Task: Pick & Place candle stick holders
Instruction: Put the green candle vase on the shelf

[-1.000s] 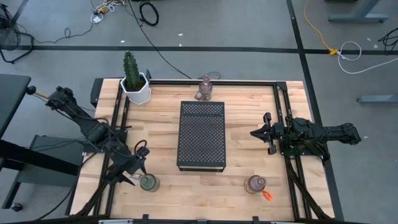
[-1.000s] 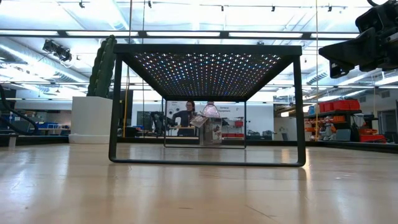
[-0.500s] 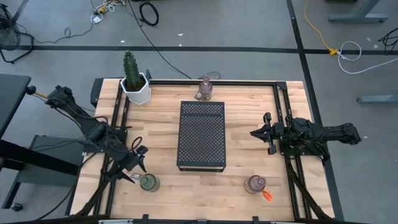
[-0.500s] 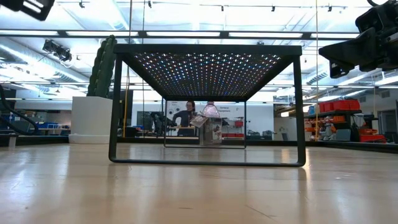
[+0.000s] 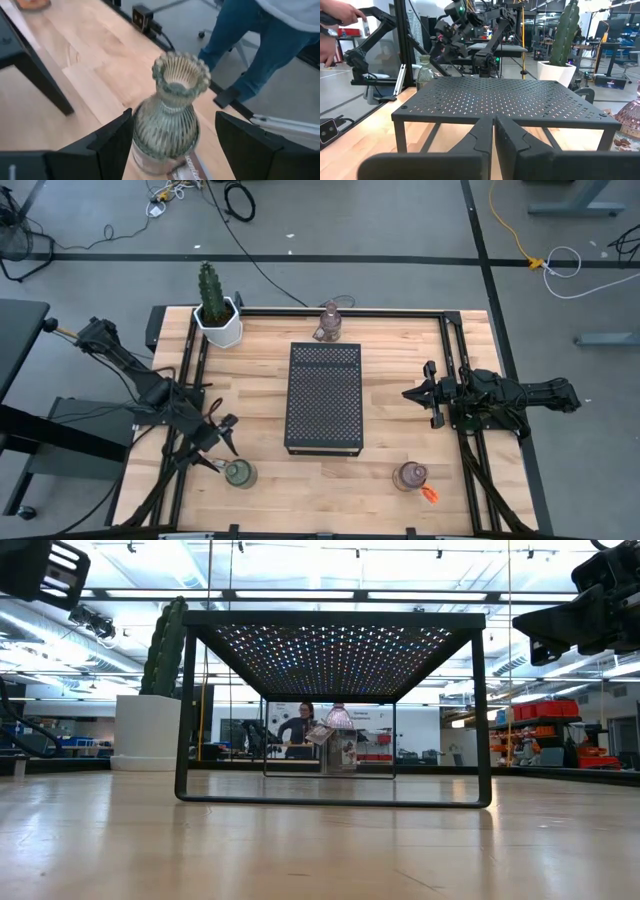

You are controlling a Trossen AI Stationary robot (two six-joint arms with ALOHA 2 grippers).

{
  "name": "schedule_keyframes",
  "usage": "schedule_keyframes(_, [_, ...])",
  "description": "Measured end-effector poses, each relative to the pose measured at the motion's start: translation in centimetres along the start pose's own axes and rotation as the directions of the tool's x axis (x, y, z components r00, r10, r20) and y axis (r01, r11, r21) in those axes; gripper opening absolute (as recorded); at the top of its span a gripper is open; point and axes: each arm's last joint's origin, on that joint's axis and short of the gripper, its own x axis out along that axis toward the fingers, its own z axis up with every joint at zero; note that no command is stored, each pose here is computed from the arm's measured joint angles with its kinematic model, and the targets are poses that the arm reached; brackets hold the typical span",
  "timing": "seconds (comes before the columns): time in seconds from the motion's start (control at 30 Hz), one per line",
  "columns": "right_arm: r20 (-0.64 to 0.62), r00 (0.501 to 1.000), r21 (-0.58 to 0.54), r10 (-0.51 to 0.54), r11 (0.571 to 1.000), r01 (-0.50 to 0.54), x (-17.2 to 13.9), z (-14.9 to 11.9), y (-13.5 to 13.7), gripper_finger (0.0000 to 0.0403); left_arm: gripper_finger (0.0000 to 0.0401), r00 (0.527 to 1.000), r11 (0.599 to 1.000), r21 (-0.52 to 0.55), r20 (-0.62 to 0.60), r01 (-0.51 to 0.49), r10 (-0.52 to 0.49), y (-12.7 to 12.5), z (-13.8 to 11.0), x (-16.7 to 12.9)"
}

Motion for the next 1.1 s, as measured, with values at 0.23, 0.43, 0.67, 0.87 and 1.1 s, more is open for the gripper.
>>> schedule_keyframes(0.23, [0.000,1.000,0.000,0.000,1.000,0.000,0.0,0.0,0.0,0.0023,0.0296,0.996,1.000,0.011,0.085,-0.003,0.002,0.1,-0.2,0.4])
schedule_keyframes(0.43, [0.000,1.000,0.000,0.000,1.000,0.000,0.0,0.0,0.0,0.0023,0.0342,0.997,1.000,0.010,0.075,-0.005,0.004,0.1,-1.1,0.8])
schedule_keyframes(0.67, [0.000,1.000,0.000,0.000,1.000,0.000,0.0,0.0,0.0,0.0023,0.0391,0.996,1.000,0.007,0.084,-0.004,0.004,0.2,-1.9,1.2])
schedule_keyframes(0.87, [0.000,1.000,0.000,0.000,1.000,0.000,0.0,0.0,0.0,0.0023,0.0395,0.986,1.000,0.011,0.167,-0.002,0.000,0.2,-1.9,1.5])
schedule_keyframes(1.1, [0.000,1.000,0.000,0.000,1.000,0.000,0.0,0.0,0.0,0.0023,0.0392,0.972,1.000,0.014,0.233,-0.004,0.000,0.2,-1.6,1.5])
